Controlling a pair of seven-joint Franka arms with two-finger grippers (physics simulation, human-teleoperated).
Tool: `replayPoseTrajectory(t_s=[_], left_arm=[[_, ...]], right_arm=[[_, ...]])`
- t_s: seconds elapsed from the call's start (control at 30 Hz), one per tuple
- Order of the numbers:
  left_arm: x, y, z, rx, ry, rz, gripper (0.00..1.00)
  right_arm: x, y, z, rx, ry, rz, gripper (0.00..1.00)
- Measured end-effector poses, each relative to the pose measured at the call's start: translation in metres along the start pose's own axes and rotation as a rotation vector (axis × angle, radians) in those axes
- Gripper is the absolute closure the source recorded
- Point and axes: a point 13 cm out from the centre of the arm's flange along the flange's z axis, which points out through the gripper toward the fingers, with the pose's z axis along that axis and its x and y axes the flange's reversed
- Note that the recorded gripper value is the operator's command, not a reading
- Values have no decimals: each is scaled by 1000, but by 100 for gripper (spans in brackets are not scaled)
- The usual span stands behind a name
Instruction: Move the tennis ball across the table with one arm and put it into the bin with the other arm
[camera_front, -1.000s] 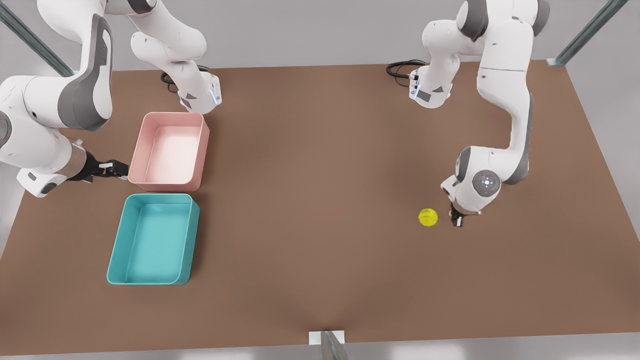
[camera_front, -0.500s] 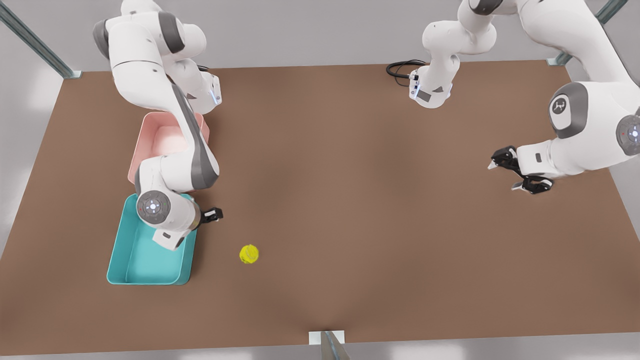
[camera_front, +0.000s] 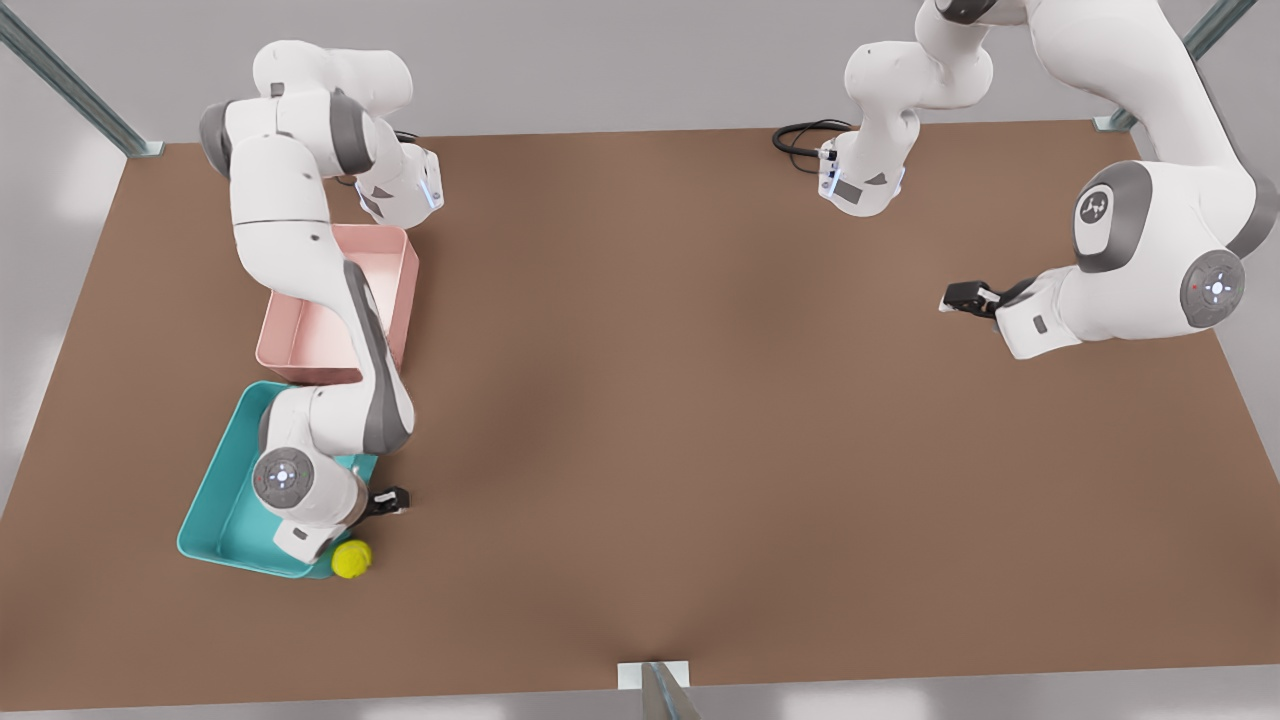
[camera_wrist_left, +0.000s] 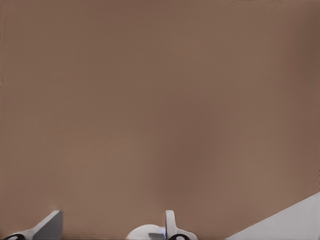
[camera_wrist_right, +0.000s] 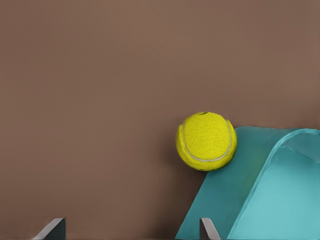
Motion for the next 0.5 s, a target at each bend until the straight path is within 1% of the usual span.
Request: replayPoseTrajectory(t_s=[0.07, 0.2, 0.5], left_arm=[[1, -1, 1, 2, 6, -37, 0], [4, -2, 2, 6, 18, -99, 0], [9, -3, 4, 11, 43, -199, 0]], right_arm=[[-18, -21, 7, 31, -25, -65, 0], [-42, -29, 21, 62, -61, -246, 0], [-65, -50, 48, 121, -123, -595, 0]])
